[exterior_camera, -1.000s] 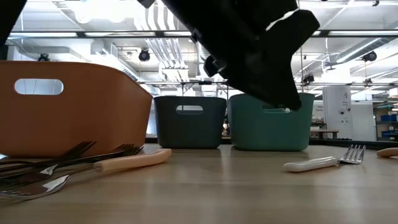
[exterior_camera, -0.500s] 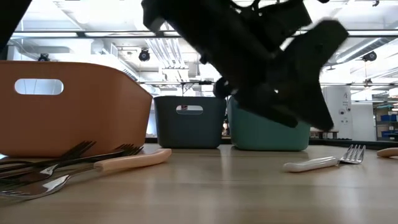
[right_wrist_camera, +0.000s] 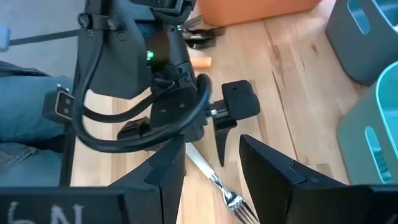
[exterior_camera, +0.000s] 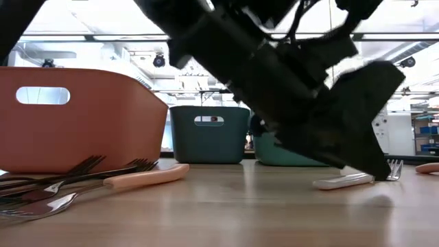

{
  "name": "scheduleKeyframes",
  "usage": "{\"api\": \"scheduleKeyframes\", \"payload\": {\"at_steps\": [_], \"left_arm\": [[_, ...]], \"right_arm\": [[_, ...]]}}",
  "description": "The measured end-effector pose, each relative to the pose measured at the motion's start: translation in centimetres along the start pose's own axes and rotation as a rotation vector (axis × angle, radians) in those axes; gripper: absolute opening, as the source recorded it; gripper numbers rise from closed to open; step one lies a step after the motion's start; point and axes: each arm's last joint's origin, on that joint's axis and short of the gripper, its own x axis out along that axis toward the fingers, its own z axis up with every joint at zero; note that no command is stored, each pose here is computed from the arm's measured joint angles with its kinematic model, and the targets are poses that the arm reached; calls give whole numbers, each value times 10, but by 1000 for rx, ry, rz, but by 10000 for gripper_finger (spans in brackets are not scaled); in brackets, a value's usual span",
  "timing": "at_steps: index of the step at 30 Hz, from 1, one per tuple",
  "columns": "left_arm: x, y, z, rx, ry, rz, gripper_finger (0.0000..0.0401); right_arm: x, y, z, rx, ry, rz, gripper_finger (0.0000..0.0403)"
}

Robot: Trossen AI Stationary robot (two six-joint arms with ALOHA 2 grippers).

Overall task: Sort silverware by color (type)
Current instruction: Put the white fork into the blue bin

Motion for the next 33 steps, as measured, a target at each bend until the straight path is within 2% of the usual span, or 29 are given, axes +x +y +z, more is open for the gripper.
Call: {"api": "scheduleKeyframes", "payload": {"at_steps": [8, 27, 30, 33], "left_arm": [[6, 4, -4, -14, 8, 6, 240], [11, 12, -7, -95, 38, 32, 54], [11, 13, -7, -95, 40, 44, 34], [11, 14, -6, -93, 39, 50, 32]], "right_arm": [[3, -1, -4, -4, 12, -8, 144], [3, -1, -4, -3, 8, -7, 144], [3, -1, -3, 0, -3, -1, 144], [3, -1, -2, 0, -4, 1, 144]]}}
